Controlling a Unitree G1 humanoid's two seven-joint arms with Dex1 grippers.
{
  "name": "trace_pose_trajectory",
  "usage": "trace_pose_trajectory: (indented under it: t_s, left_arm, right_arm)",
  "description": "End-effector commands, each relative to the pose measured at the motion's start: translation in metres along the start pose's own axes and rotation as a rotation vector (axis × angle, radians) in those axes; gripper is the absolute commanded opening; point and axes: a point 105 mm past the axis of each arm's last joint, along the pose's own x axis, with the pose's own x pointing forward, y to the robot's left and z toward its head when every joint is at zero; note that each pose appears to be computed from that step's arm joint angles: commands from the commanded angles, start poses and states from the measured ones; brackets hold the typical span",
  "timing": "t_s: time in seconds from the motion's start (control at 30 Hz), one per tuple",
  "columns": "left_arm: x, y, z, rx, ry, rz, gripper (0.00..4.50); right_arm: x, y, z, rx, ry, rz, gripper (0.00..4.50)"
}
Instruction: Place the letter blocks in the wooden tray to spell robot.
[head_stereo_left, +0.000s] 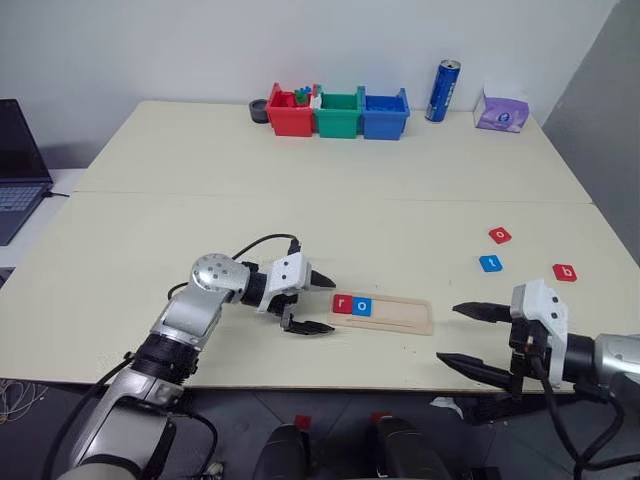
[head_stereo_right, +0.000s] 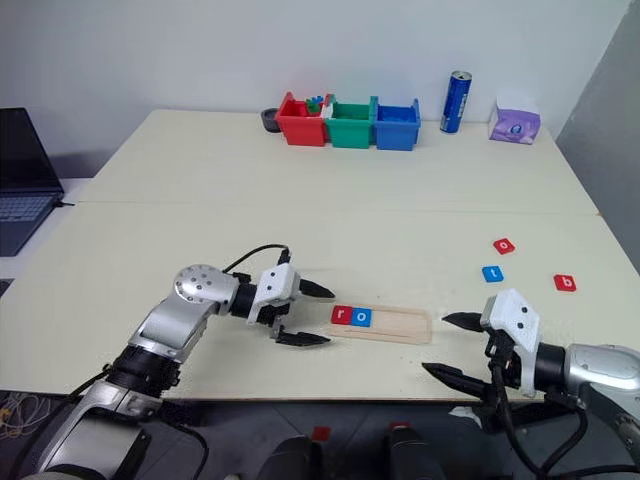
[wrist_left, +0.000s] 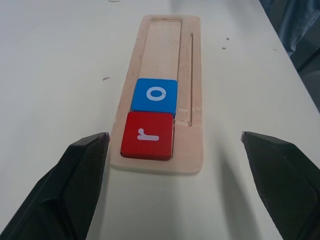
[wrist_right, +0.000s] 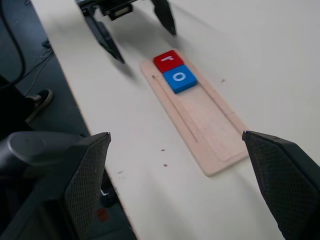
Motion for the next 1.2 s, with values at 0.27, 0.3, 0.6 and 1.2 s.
trace_pose_trajectory:
  t_s: [0.27,0.3,0.6,1.2]
  left_arm:
    - [-0.023,0.013,0.009,-0.019,-0.074,0.219,4.47]
    - [-0.024,0.013,0.011,-0.019,-0.082,0.225,4.47]
    - [-0.016,-0.004,0.040,-0.043,-0.144,0.171,4.47]
    - [0.000,-0.011,0.054,-0.023,-0.143,0.113,4.50]
  right_arm:
    - [-0.010,-0.072,0.001,0.084,-0.109,-0.460,4.50]
    - [-0.014,-0.084,-0.003,0.097,-0.105,-0.537,4.50]
    - [-0.068,-0.164,-0.046,0.251,-0.089,-1.105,4.50]
    - [-0.067,-0.207,-0.116,0.472,0.030,-1.164,4.11]
